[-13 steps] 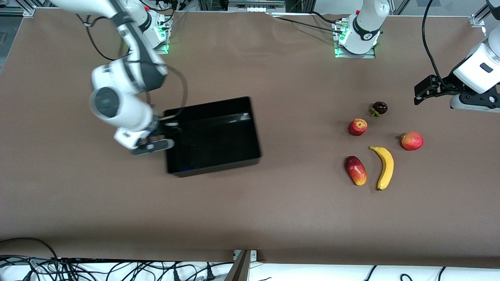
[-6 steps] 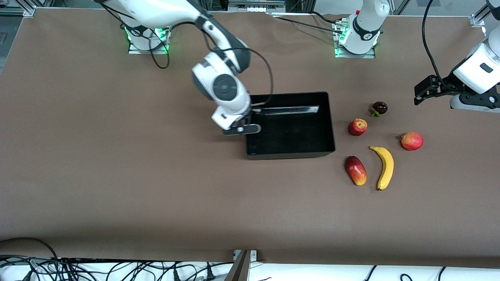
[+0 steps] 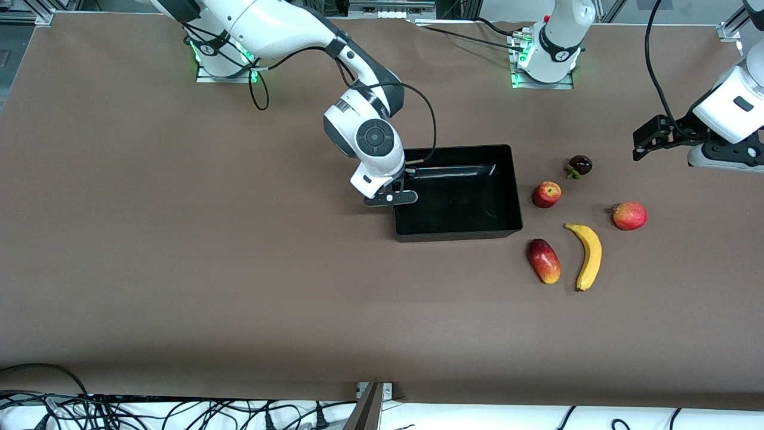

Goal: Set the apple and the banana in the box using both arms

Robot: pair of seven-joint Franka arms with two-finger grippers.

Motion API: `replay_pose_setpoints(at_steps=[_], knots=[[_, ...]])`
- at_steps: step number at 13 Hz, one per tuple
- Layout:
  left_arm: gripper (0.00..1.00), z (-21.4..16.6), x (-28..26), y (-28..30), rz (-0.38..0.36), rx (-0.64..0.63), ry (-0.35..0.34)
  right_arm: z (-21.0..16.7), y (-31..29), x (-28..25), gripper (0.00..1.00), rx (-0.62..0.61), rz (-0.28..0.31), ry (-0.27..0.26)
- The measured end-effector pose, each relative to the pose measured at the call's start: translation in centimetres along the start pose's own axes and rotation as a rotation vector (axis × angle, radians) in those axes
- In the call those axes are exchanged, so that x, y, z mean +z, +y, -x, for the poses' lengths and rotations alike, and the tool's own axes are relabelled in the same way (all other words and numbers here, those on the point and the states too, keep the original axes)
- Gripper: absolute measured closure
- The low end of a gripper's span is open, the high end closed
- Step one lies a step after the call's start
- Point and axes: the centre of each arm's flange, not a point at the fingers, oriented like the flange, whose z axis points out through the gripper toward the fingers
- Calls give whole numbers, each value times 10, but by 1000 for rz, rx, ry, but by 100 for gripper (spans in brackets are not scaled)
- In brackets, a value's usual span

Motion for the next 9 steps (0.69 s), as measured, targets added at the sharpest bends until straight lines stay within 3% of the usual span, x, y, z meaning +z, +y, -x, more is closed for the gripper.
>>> replay_pose_setpoints(at_steps=[6, 9], knots=[[0, 0, 0, 0, 0, 0, 0, 6, -8, 10, 92, -15, 12, 9], [0, 0, 1, 0, 0, 0, -1, -5, -6, -6, 62, -5, 2, 37]])
